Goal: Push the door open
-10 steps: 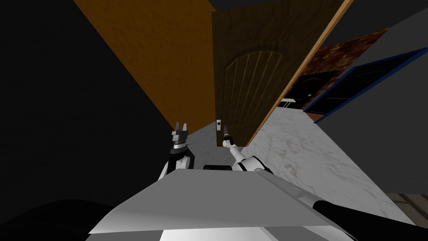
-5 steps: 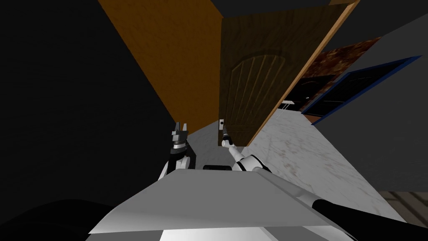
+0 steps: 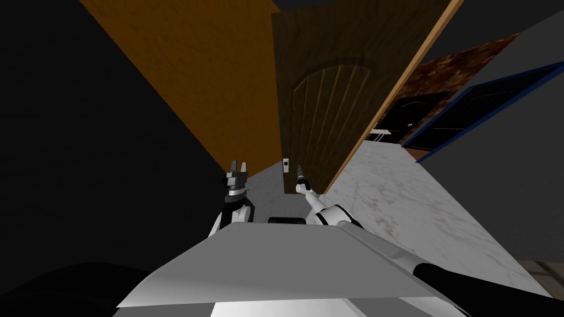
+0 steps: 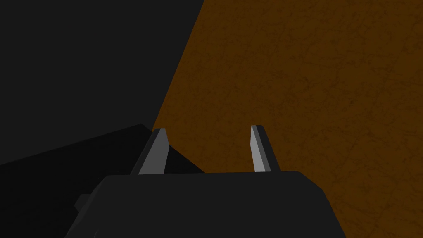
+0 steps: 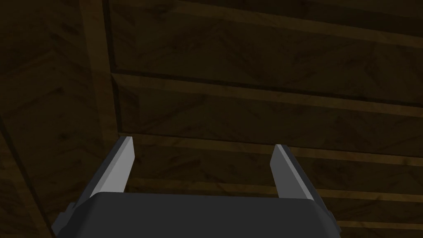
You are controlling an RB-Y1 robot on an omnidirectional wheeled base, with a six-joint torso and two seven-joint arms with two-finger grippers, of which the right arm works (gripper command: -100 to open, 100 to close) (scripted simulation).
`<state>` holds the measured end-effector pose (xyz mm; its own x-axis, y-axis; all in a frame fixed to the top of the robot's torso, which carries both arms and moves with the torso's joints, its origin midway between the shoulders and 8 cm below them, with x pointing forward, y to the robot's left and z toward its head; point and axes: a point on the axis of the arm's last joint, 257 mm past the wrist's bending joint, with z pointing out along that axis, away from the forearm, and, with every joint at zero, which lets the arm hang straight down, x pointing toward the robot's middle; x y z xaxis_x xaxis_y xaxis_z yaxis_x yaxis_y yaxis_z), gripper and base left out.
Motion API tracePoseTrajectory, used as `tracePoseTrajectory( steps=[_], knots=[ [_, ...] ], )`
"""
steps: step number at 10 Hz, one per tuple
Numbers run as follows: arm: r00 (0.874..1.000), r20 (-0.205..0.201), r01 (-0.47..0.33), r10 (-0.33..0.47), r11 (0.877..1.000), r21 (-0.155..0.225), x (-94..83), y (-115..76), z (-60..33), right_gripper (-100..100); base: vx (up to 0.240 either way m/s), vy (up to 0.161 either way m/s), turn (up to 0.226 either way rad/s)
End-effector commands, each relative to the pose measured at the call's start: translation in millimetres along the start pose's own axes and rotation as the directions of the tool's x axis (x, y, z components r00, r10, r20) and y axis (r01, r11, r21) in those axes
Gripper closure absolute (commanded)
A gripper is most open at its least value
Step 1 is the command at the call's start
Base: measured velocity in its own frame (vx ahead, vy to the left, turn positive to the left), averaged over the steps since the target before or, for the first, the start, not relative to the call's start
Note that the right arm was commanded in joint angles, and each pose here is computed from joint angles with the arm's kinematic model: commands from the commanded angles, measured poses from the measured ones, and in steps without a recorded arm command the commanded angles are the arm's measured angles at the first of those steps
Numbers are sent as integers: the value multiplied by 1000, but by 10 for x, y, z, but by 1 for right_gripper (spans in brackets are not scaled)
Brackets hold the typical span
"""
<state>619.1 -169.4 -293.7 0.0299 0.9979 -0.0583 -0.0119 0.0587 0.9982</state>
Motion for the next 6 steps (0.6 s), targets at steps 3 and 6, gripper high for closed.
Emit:
tracePoseTrajectory(
  steps=[3, 6],
  knots=[
    [999, 19, 28, -28, 1000, -5, -173, 15, 50, -100, 171, -16, 17],
    [1000, 15, 13, -13, 1000, -3, -72, 9, 31, -100, 153, 92, 18]
  ],
)
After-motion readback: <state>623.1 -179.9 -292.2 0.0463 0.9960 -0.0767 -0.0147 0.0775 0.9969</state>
